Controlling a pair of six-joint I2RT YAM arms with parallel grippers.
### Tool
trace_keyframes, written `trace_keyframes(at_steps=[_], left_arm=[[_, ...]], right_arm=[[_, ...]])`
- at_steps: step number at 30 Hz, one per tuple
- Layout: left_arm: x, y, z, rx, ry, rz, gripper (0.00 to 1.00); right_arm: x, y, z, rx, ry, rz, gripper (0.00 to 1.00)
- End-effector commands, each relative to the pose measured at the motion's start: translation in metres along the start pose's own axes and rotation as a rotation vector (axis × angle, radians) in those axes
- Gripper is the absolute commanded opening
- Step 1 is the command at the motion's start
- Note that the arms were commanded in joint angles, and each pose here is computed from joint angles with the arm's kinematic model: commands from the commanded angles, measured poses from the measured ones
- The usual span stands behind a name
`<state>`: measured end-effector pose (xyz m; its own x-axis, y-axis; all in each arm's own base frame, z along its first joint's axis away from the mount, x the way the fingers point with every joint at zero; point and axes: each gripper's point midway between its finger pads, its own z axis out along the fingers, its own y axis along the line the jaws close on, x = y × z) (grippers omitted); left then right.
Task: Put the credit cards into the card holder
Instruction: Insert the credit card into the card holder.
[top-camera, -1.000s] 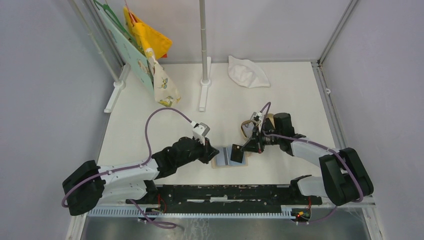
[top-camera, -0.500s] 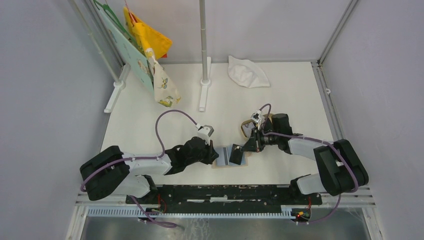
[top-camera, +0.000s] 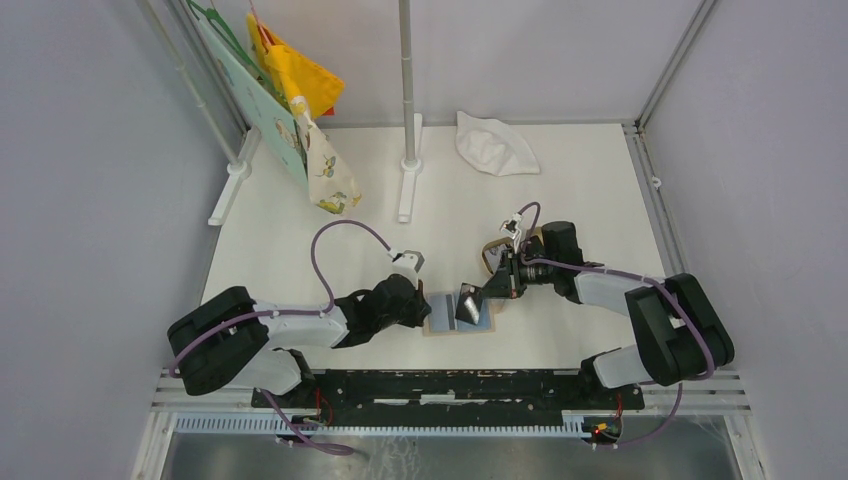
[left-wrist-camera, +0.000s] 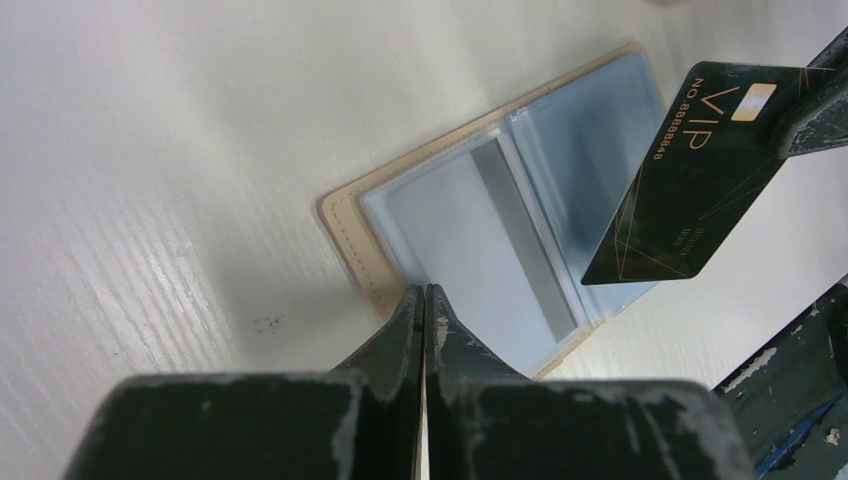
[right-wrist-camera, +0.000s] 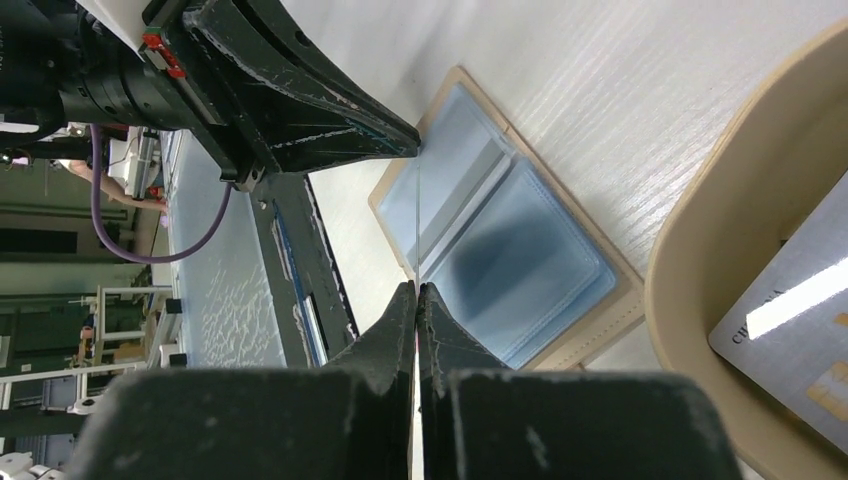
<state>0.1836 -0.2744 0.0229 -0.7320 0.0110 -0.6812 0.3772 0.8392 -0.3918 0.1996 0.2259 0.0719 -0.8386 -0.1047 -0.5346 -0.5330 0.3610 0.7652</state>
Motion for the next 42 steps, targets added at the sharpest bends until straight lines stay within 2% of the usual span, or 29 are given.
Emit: trace_keyframes(at_steps=[1, 13, 35, 42], left_arm=[[-0.016, -0.001, 0.002, -0.03, -0.05, -0.034, 0.02], [-0.015, -0.004, 0.003, -0.012, -0.044, -0.023, 0.02], [-0.011, -0.006, 0.011, -0.01, -0.015, 0.007, 0.02], [-0.01, -0.009, 0.015, -0.003, -0.005, 0.022, 0.02]], right_arm=[[-0.011, -0.001, 0.002, -0.005, -0.02, -0.014, 0.0], [-0.001, -0.019, 0.008, 0.065, 0.013, 0.037, 0.0], [0.009, -0.051, 0.008, 0.265, 0.073, 0.037, 0.0], [0.016, -0.049, 0.012, 0.255, 0.115, 0.047, 0.0]])
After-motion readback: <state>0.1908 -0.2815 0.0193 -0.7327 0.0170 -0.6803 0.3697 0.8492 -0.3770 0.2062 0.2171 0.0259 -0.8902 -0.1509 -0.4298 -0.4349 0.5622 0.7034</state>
